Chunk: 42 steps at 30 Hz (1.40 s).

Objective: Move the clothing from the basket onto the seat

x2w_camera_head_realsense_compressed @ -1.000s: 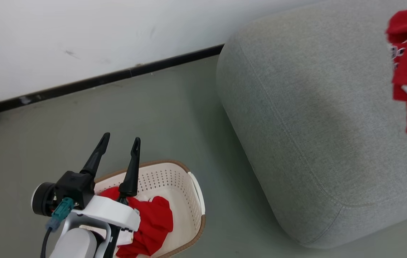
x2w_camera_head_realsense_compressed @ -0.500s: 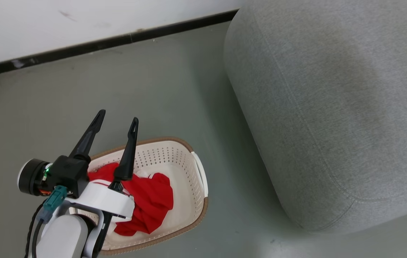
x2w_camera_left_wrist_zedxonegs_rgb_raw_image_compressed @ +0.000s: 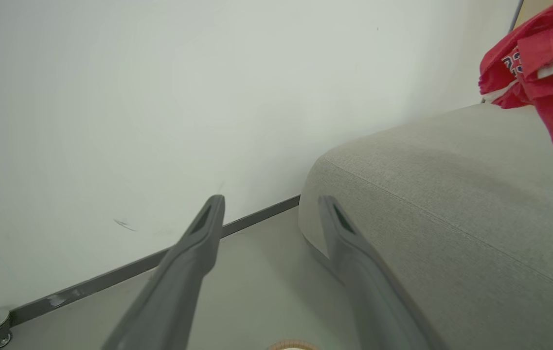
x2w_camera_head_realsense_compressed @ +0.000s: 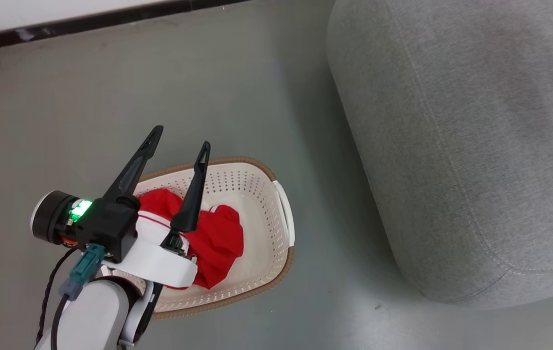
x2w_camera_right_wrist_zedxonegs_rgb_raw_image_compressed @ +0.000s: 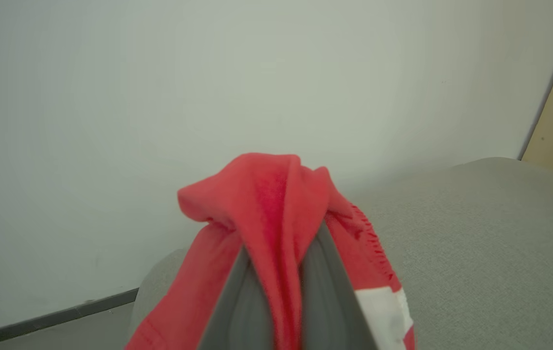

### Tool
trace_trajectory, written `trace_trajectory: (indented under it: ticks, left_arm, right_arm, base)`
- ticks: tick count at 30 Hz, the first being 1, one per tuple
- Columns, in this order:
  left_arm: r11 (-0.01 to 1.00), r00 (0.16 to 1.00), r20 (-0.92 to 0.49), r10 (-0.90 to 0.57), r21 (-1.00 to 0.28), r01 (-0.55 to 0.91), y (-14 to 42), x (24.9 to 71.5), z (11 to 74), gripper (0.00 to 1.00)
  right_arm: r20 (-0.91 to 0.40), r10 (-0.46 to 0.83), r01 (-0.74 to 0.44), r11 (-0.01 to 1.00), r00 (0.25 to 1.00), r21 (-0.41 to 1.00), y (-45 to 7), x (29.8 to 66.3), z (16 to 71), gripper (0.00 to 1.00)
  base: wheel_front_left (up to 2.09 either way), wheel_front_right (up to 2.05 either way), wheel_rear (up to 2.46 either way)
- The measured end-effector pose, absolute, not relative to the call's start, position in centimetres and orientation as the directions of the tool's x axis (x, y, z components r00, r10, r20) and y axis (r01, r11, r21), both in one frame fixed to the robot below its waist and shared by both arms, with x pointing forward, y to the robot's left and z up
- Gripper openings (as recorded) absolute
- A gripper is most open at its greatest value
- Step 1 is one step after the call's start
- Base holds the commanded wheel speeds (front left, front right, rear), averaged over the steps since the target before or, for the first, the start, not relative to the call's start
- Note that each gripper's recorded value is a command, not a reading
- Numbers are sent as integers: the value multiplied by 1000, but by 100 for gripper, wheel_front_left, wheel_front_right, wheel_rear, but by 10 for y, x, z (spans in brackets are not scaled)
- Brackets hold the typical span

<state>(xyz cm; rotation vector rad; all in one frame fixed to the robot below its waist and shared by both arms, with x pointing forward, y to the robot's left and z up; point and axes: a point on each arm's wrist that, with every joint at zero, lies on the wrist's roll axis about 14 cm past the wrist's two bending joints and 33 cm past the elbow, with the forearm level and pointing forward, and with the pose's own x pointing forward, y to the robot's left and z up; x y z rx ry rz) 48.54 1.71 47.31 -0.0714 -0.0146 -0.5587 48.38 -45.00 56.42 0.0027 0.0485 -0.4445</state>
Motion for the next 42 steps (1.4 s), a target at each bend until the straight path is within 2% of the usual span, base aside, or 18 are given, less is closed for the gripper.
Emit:
trace_trajectory:
  ticks: [6,14,22,35,36,37,38,39,40,41,42]
  left_arm:
    - [845,848,17,-530,-69,530,17,489,465,100]
    - [850,852,-7,-523,-78,521,21,495,453,100]
    - [855,856,-38,-516,-79,512,25,501,438,100]
    - [858,857,-63,-512,-84,507,28,505,423,100]
    - [857,856,-63,-513,-86,508,27,505,423,100]
    - [856,855,-64,-515,-88,509,25,505,423,100]
    - [855,854,-64,-516,-91,510,24,505,422,100]
    - [855,854,-61,-517,-94,511,23,505,423,100]
    - [854,853,-60,-518,-96,512,22,505,423,100]
    - [853,853,-58,-519,-98,512,22,504,423,100]
    - [853,853,-59,-519,-100,512,21,504,422,100]
  right_arm:
    - [-60,-437,434,899,897,-59,-453,500,554,0]
    - [-152,-469,462,883,870,-83,-459,500,503,0]
    - [-237,-451,454,890,861,-45,-437,504,447,0]
    - [-322,-463,486,874,826,-9,-425,490,400,0]
    - [-326,-461,485,874,825,-8,-424,489,399,17]
    - [-330,-462,487,873,823,-7,-423,487,397,41]
    - [-334,-461,488,873,822,-5,-422,486,395,51]
    - [-342,-460,489,872,819,0,-420,485,393,51]
    - [-349,-457,489,872,818,6,-417,484,391,86]
    - [-356,-452,486,874,818,8,-415,483,388,100]
    - [-364,-447,483,876,817,9,-412,481,385,100]
  base:
    - [0,0,0]
    - [0,0,0]
    - [0,0,0]
    - [0,0,0]
    - [0,0,0]
    - [0,0,0]
    - [0,0,0]
    - [0,0,0]
    - [0,0,0]
    - [0,0,0]
    - [0,0,0]
